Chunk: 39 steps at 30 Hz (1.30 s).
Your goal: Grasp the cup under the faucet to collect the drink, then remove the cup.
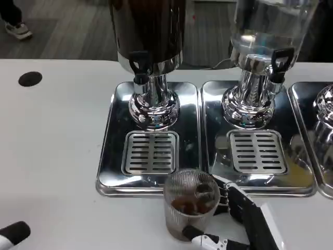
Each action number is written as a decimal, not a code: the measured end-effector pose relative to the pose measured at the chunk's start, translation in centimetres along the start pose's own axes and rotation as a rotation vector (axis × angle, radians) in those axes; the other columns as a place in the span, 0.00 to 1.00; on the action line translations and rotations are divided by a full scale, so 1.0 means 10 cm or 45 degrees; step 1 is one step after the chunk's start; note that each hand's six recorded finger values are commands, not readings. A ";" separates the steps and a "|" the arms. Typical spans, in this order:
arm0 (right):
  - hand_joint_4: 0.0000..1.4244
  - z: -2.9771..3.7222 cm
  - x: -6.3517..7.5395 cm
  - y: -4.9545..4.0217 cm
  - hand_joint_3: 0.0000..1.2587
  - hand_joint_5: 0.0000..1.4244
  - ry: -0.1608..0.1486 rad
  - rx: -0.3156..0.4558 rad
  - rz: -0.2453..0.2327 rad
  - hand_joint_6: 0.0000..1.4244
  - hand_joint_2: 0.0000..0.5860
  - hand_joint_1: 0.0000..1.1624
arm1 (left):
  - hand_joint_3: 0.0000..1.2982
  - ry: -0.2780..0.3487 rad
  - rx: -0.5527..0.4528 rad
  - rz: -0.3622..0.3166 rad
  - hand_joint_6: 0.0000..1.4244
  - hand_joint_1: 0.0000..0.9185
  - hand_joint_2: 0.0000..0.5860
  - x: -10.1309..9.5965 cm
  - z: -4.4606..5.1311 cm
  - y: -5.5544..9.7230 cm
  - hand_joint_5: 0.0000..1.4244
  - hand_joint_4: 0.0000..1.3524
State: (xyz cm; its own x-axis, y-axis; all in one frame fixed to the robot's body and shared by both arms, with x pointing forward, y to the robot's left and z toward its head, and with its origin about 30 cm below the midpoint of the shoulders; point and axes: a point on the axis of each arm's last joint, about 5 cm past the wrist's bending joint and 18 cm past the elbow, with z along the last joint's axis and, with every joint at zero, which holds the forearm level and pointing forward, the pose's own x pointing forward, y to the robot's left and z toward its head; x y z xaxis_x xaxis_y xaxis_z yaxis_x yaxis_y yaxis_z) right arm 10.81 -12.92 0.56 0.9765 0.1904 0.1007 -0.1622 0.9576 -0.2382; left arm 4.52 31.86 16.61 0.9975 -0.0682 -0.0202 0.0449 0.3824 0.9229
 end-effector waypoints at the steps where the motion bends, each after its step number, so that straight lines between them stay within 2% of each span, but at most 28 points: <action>1: 0.27 -0.005 0.00 0.003 0.28 0.31 -0.002 0.001 -0.002 0.37 0.39 0.74 | 0.00 0.001 0.000 0.000 0.00 0.00 0.00 0.00 0.001 0.00 0.00 0.00; 13: 0.26 -0.034 -0.01 0.035 0.28 0.31 -0.016 -0.018 -0.015 0.38 0.34 0.77 | 0.00 -0.004 0.002 0.004 0.00 0.00 0.00 0.01 0.010 0.01 0.00 0.00; 18: 0.23 -0.036 -0.02 0.056 0.25 0.30 -0.024 -0.028 -0.014 0.37 0.33 0.77 | 0.00 -0.006 0.002 0.007 0.00 0.00 0.00 0.01 0.011 0.01 0.00 0.00; 26: 0.17 -0.039 -0.04 0.063 0.19 0.23 -0.029 -0.039 -0.007 0.32 0.33 0.77 | 0.00 -0.006 0.000 0.015 0.00 0.00 0.00 0.03 0.010 0.01 0.00 0.00; 39: 0.08 -0.044 -0.06 0.039 0.16 0.14 -0.030 -0.052 0.004 0.25 0.33 0.77 | 0.00 -0.012 0.000 0.020 0.00 0.00 0.00 0.04 0.016 0.01 0.00 0.00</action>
State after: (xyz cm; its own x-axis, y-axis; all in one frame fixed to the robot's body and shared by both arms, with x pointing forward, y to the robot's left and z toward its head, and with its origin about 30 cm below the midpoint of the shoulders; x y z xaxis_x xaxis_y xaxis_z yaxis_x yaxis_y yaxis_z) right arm 10.24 -12.76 -0.01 0.9722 0.1993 0.1226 -0.1592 0.9474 -0.2776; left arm 4.90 31.73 16.79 0.9975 -0.0708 -0.0025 0.0295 0.3838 0.9229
